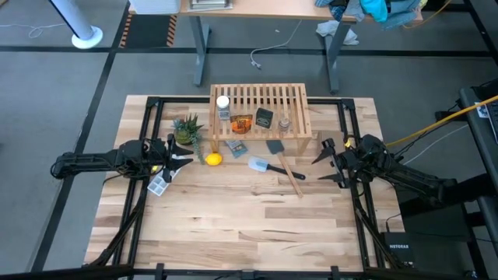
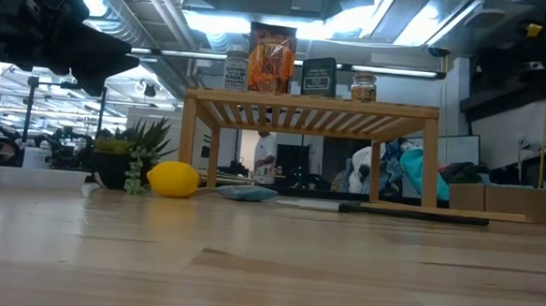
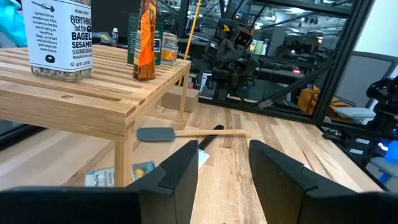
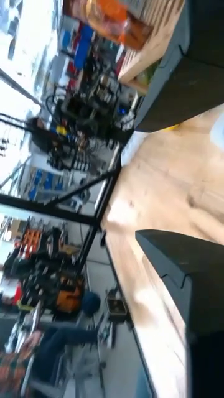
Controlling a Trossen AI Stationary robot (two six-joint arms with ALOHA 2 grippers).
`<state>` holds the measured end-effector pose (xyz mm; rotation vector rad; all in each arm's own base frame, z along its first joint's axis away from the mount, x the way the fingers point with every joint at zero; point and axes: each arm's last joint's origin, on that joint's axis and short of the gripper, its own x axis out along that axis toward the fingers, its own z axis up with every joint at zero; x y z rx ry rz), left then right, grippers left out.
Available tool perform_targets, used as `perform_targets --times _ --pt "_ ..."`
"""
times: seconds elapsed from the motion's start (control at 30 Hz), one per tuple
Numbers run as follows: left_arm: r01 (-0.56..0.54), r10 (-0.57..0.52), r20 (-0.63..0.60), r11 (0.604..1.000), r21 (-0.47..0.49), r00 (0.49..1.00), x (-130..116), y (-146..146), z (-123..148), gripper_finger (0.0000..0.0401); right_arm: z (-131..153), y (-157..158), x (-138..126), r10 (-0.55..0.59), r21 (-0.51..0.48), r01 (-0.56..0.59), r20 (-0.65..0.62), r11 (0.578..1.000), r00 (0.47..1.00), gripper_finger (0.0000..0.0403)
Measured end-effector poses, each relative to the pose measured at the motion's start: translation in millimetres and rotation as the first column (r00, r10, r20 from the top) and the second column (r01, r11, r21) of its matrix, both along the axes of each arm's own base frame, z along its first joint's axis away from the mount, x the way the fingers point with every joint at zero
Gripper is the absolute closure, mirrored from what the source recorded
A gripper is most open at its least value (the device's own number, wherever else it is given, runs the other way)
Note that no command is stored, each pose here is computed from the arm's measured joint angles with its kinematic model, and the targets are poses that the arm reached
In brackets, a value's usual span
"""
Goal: Shelf spices
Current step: Return to Home Position
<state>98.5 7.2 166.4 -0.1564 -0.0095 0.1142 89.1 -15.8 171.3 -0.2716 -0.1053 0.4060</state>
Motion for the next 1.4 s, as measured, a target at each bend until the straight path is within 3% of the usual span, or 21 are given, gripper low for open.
perform_targets --times 0.13,0.23,0.5,1.07,1.4 --pt "-0.001 0.001 0.000 1.000 0.000 1.000 0 0 0 0.0264 2 -2 0 -0.062 0.021 0.062 0.001 0.998 0.998 0.0126" --pt "0.000 0.000 0.000 1.000 0.000 1.000 0 0 0 0.0264 5 -4 1 -0.169 0.032 0.169 0.002 0.985 0.986 0.0126" --pt "0.000 0.000 0.000 1.000 0.000 1.000 0 0 0 0.0264 5 -12 1 -0.440 0.057 0.440 -0.007 0.896 0.898 0.0126" --pt "0.000 0.000 0.000 1.000 0.000 1.000 0 0 0 0.0264 7 4 6 -0.562 0.091 0.560 -0.006 0.823 0.827 0.0126" --pt "0.000 0.000 0.000 1.000 0.000 1.000 0 0 0 0.0265 4 8 7 -0.518 0.086 0.517 -0.014 0.852 0.855 0.0126"
